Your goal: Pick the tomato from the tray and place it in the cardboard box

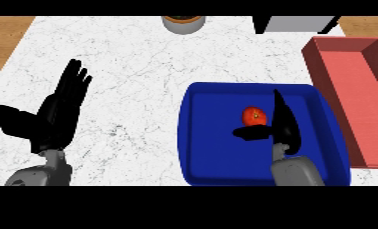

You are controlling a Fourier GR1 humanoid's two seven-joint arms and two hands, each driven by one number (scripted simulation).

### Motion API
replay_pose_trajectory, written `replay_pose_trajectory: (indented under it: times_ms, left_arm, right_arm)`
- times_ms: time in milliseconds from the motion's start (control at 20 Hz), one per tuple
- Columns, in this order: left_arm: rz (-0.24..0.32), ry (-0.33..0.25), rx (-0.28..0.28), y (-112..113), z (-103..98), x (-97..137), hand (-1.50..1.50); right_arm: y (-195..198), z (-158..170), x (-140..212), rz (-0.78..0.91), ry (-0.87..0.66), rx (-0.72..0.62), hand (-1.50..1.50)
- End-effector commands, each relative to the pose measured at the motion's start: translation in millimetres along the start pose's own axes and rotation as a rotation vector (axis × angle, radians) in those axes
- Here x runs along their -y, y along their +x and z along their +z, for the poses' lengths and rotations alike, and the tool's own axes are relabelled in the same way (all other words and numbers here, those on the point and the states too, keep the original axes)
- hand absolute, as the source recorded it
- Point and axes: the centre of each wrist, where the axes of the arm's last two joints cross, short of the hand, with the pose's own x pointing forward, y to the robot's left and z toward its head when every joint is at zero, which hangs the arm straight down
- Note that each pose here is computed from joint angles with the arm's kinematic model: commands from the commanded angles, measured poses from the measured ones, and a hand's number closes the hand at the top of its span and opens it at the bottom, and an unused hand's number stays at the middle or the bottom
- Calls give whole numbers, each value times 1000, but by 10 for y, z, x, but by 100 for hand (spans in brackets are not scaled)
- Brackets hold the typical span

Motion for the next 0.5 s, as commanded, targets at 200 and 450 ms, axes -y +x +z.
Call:
replay_pose_trajectory:
  times_ms: [200,450]
  left_arm:
    - [-1,7,-1,218,80,-100,0]
    - [-17,8,6,-75,-151,-5,0]
  right_arm:
    - [39,-120,-20,31,-12,8,150]
    - [-26,-37,-174,137,-43,103,150]
